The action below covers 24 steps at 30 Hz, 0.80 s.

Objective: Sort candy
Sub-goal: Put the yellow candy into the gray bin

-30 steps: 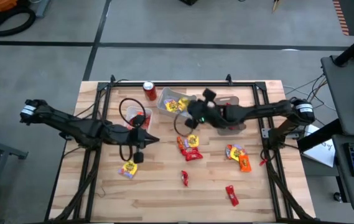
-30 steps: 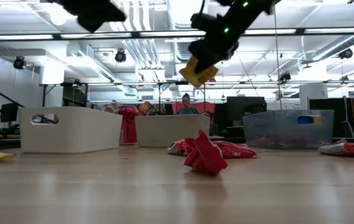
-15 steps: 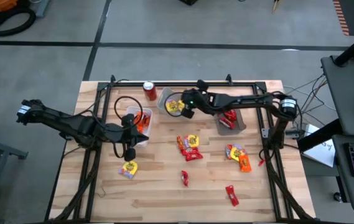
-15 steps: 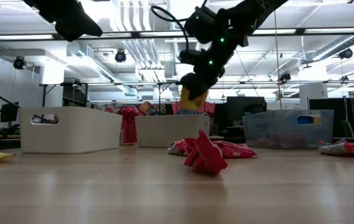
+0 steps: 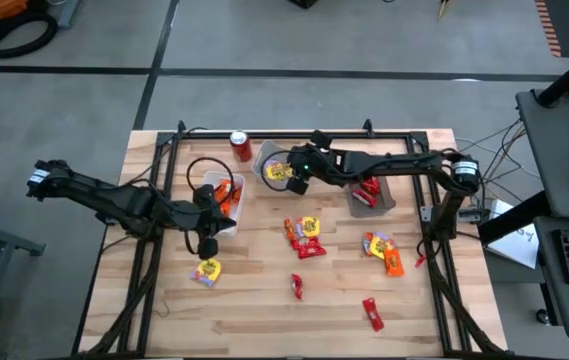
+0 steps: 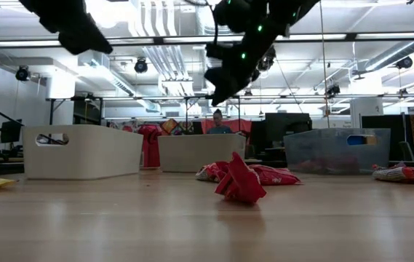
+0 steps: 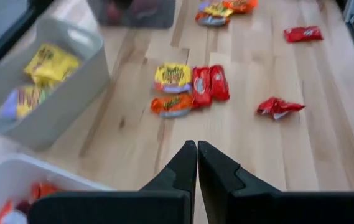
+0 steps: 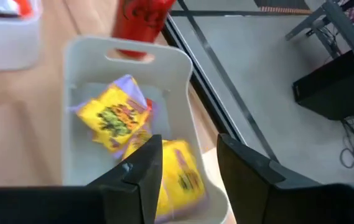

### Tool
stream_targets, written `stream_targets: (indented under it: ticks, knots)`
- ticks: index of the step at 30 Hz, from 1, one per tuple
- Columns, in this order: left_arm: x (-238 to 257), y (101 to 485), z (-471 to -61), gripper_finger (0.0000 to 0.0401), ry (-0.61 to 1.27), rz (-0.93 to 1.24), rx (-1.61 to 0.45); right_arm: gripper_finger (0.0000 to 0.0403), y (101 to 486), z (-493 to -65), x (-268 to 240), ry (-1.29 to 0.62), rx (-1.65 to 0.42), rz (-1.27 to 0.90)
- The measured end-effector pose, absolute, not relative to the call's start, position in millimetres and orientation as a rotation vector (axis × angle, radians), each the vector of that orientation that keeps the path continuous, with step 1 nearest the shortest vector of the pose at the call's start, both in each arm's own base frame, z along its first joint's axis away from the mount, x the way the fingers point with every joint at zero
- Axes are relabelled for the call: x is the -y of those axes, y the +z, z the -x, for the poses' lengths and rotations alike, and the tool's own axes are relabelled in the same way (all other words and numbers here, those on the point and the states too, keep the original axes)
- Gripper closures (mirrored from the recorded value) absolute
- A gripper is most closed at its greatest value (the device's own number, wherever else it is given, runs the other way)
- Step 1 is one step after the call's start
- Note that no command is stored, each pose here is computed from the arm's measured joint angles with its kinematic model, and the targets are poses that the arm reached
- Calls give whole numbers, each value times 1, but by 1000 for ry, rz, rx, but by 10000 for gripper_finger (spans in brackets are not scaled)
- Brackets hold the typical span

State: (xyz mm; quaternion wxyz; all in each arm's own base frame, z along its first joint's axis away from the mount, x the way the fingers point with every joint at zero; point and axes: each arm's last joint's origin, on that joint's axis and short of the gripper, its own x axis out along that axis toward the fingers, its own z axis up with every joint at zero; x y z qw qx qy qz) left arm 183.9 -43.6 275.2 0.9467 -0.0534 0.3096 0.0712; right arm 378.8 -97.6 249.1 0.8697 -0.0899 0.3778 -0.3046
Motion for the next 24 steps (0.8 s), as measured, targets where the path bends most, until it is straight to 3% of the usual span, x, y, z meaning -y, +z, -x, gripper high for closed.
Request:
stream_targets:
  ticks: [5,11,24]
  knots:
    - [45,269,-179,401,167,169,-703,267,265,-371,72,-603,-791,148]
    - [54,260,-181,401,49,311,-822,275,275,-360,36,-548,-813,108]
    - [74,222,-187,401,57,556,-1241,272,270,-344,-28,-455,-920,67]
